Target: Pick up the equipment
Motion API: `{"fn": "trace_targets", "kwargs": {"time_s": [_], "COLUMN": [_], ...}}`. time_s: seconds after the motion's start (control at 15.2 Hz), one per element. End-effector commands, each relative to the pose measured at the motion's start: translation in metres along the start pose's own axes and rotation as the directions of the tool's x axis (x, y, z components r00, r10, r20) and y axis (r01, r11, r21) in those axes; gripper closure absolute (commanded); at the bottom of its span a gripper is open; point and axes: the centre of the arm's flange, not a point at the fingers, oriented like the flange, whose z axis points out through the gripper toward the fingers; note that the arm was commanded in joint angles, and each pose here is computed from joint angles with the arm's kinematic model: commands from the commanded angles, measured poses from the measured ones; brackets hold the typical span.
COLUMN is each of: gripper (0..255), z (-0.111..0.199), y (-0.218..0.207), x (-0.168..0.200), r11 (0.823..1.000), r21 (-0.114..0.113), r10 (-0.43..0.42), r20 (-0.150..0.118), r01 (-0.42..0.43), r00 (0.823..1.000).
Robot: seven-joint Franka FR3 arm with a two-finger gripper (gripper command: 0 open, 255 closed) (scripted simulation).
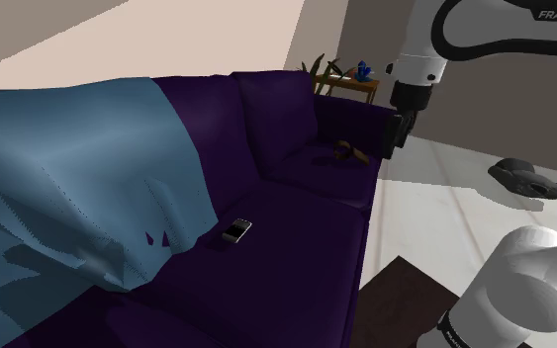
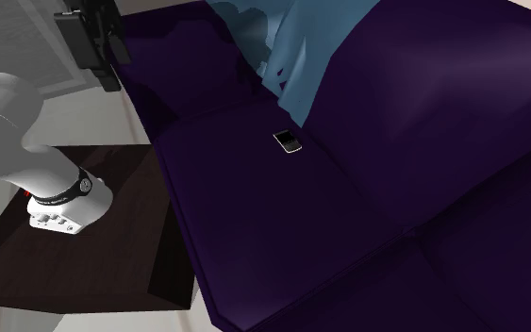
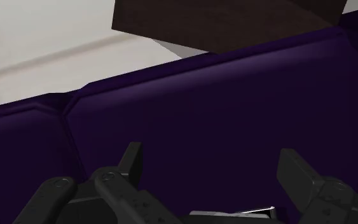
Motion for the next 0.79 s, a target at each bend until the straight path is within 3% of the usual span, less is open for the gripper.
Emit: {"fn": "trace_targets", "kwargs": {"time_s": [0.0, 0.33, 0.73], "gripper": [0, 0, 0], "z": [0.0, 0.039, 0.087], "y": [0.0, -0.041, -0.085], "x": [0.0, 0.034, 0.081], "r11": [1.0, 0.991, 0.957], "r21": [0.0, 0.0, -0.001], "r10": [0.0, 0.133, 0.289], "r20": [0.0, 0.006, 0.013], "r01": [0.0, -0.133, -0.289], "r00": [1.0, 0.991, 0.957]}}
